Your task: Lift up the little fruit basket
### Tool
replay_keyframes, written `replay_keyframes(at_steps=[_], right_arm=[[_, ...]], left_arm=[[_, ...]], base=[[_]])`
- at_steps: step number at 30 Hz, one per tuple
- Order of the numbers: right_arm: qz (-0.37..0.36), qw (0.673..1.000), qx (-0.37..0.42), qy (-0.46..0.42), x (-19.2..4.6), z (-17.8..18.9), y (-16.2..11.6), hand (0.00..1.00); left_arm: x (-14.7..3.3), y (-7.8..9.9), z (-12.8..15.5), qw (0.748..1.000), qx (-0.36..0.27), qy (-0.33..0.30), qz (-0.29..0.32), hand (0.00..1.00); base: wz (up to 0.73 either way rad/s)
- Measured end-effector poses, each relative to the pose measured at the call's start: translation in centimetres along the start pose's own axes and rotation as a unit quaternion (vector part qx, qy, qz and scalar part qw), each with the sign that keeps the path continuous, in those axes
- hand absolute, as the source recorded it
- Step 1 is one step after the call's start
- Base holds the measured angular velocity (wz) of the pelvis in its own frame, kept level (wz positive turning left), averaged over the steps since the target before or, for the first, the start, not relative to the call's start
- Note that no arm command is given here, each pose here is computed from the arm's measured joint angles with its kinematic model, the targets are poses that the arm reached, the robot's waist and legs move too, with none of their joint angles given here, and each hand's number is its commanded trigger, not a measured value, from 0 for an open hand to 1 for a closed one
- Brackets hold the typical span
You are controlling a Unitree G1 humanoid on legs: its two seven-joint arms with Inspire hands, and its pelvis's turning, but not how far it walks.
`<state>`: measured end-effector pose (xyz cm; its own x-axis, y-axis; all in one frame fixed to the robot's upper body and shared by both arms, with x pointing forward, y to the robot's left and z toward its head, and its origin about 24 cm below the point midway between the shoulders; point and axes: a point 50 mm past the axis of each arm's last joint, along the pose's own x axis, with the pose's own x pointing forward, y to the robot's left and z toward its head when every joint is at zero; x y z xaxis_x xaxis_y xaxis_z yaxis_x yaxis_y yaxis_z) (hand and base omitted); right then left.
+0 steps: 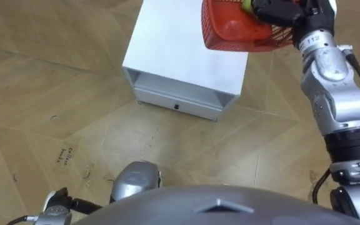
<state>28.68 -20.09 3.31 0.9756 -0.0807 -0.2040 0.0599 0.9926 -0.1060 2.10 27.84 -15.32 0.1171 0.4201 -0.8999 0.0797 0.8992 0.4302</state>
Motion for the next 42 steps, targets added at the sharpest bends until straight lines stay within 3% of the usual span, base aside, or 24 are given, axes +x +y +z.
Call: replay_keyframes(at_steps=[11,23,32,42], right_arm=[[0.024,0.999,-0.011,0.041,0.9,-1.3,1.6,1.00],[0.004,0.991,-0.028,0.128,1.2,-5.1,1.3,1.00],[-0.005,0.991,-0.022,0.130,1.2,-5.1,1.6,1.00],[-0.029,0.991,-0.027,0.131,2.6,-4.3,1.1,1.00]], left_arm=[[0.0,-0.5,-0.2,1.000,0.012,0.010,-0.025,0.00],[0.0,-0.8,0.2,0.999,0.040,0.009,-0.029,0.00],[0.0,-1.1,2.2,0.998,0.052,-0.019,-0.031,0.00],[0.1,-1.3,1.5,0.998,0.060,-0.006,-0.036,0.00]], base=[[0.06],[0.05],[0.02],[0.03]])
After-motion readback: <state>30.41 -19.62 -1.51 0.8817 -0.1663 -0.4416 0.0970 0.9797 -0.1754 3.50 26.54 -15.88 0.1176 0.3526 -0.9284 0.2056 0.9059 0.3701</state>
